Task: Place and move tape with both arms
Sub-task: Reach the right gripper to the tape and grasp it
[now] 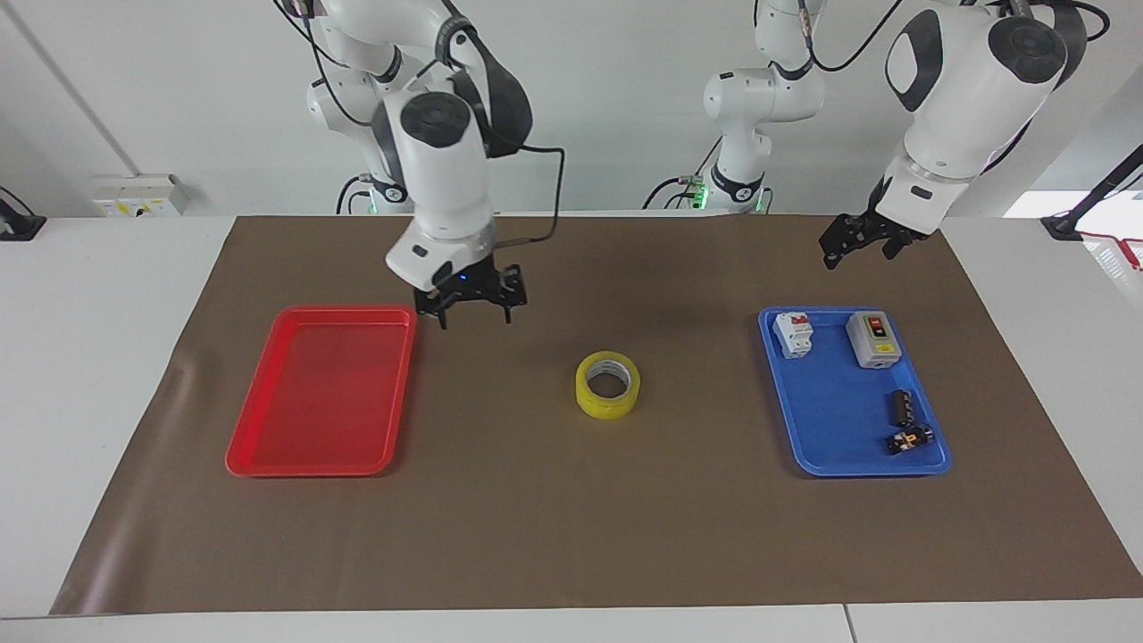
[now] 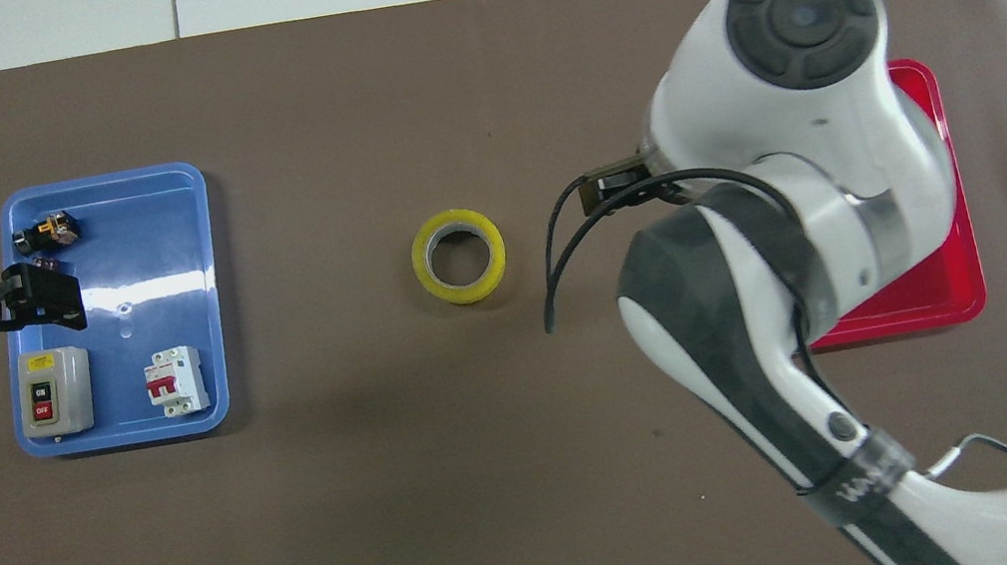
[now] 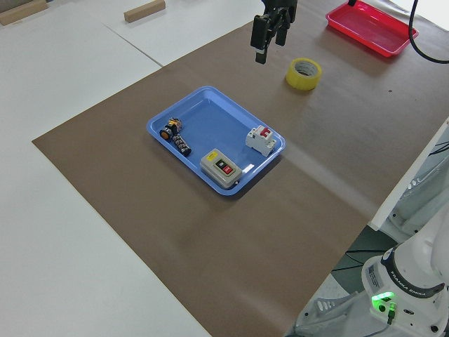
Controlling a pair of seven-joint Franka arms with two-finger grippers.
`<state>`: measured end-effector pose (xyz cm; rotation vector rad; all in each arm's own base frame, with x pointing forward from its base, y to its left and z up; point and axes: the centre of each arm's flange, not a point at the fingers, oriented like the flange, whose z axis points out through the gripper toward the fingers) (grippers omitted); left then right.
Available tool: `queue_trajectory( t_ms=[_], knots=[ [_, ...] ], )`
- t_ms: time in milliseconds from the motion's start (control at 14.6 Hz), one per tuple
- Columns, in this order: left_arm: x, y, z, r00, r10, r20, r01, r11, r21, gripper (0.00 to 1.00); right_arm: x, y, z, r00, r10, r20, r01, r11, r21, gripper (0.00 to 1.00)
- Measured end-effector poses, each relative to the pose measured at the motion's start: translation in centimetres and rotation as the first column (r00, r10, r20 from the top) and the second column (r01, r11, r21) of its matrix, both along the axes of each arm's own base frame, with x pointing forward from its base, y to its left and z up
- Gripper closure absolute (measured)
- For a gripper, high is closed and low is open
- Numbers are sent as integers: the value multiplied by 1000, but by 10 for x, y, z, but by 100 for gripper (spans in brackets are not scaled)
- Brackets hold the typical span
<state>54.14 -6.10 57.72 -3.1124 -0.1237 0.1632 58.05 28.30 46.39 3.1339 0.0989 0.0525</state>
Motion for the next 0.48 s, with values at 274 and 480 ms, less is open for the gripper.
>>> queue_trajectory(
  t_ms=[274, 480],
  knots=[
    [4, 13, 0, 1000, -10, -12, 9, 999, -40, 0, -8, 88, -89, 998, -31, 45, 30, 999, 29, 0],
    [6, 0, -2, 999, -37, -25, 36, 999, -40, 0, -1, 96, -123, 997, -36, 67, 34, 999, 42, 0]
  ],
)
